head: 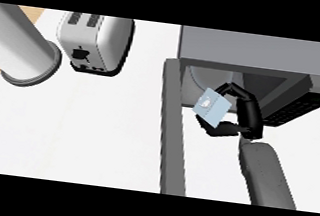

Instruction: Pick up the milk, place it into the microwave and close the microwave

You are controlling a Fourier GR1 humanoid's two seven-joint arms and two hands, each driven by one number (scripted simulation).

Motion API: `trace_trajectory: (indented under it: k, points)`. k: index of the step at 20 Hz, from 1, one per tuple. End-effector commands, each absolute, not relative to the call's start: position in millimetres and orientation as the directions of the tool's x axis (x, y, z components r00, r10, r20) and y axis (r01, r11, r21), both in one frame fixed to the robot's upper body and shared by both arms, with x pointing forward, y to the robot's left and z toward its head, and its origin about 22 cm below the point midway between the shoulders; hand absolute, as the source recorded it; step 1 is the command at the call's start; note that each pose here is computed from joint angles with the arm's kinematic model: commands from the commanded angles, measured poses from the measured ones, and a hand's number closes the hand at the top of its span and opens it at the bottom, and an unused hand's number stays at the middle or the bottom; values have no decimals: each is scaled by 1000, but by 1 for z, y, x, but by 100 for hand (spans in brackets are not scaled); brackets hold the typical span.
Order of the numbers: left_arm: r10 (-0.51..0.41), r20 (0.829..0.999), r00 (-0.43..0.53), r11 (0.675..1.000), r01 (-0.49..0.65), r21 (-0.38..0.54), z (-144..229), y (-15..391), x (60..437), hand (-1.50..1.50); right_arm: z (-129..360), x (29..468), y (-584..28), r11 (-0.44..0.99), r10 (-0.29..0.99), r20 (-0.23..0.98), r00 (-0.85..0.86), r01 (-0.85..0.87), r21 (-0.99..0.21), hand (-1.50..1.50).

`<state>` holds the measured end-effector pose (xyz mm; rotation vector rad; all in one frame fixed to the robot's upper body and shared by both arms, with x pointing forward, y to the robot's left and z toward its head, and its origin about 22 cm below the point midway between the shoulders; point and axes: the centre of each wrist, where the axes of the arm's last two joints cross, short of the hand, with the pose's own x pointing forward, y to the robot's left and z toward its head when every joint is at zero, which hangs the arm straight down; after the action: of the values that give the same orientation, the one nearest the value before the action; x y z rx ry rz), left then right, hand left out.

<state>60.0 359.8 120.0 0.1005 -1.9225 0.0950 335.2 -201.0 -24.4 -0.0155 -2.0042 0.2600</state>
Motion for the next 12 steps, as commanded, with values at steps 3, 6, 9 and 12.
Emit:
trace_trajectory:
  k: [3, 6, 9, 12]
  points:
    - [-19, 934, -356, 994, -111, -22, 112, 379, 58, -150, 5, 375, -194, 955, 255, 861, -440, -23, -295, 150]
    - [-2, 933, -359, 994, -100, -36, 108, 360, 62, -150, 21, 392, -159, 920, 350, 833, -428, -12, -392, 150]
    - [-8, 935, -355, 994, -105, -31, 116, 358, 60, -150, 19, 407, -169, 896, 408, 823, -396, 1, -443, 150]
    - [-2, 932, -362, 996, -83, -30, 115, 362, 69, -150, 15, 416, -171, 879, 459, 804, -377, 58, -474, 150]
